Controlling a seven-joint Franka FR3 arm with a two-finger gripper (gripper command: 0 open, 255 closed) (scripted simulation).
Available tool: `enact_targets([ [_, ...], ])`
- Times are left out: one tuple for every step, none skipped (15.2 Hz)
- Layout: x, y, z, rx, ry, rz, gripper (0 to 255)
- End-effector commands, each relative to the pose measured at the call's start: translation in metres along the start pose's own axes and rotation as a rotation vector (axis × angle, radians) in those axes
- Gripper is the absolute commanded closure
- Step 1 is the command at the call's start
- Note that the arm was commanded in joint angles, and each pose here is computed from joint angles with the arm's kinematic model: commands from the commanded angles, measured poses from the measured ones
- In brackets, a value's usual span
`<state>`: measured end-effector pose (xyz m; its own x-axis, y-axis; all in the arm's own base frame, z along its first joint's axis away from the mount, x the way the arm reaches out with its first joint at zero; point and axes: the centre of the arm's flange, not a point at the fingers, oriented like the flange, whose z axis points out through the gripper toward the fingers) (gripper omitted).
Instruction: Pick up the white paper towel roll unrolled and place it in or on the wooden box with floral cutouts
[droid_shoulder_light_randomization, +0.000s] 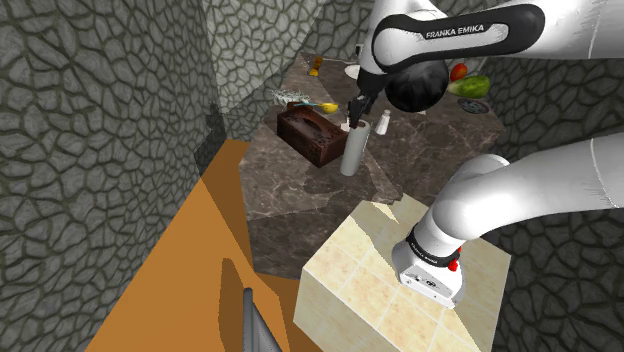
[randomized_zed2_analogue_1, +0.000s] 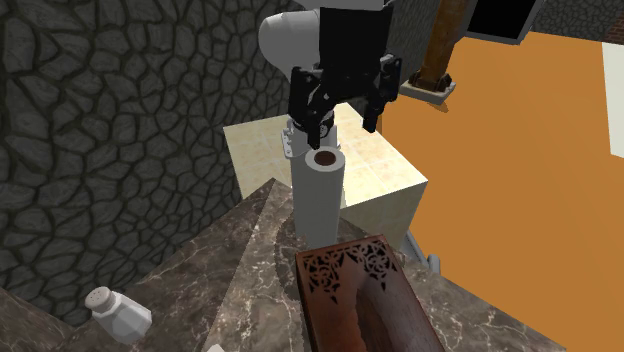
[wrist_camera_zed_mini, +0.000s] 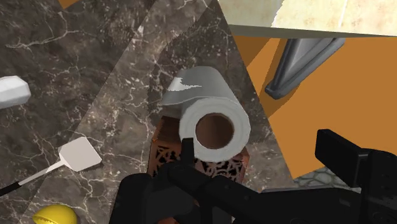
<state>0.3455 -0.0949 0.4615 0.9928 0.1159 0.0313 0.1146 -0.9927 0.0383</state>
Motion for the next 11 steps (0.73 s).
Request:
enact_targets([
  [0.007, 0.019, 0.016, -0.015, 0.022, -0.01, 0],
  [0.008, 0.022, 0.018, -0.017, 0.025, -0.012, 0],
  [0.008, 0.022, 0.024, -0.017, 0.025, -0.012, 0],
  [0.008, 0.022, 0.029, -0.017, 0.025, -0.012, 0],
  [0.009, 0.022, 0.034, -0.017, 0.025, -0.012, 0],
  [0.009, 0.022, 0.039, -0.017, 0.025, -0.012, 0],
  [0.009, 0.022, 0.045, -0.017, 0.025, -0.012, 0],
  [0.009, 0.023, 0.05, -0.017, 0.025, -0.012, 0],
  [0.009, 0.023, 0.058, -0.017, 0.025, -0.012, 0],
  [0.009, 0.023, 0.058, -0.017, 0.025, -0.012, 0],
  [0.009, 0.023, 0.058, -0.017, 0.025, -0.012, 0],
])
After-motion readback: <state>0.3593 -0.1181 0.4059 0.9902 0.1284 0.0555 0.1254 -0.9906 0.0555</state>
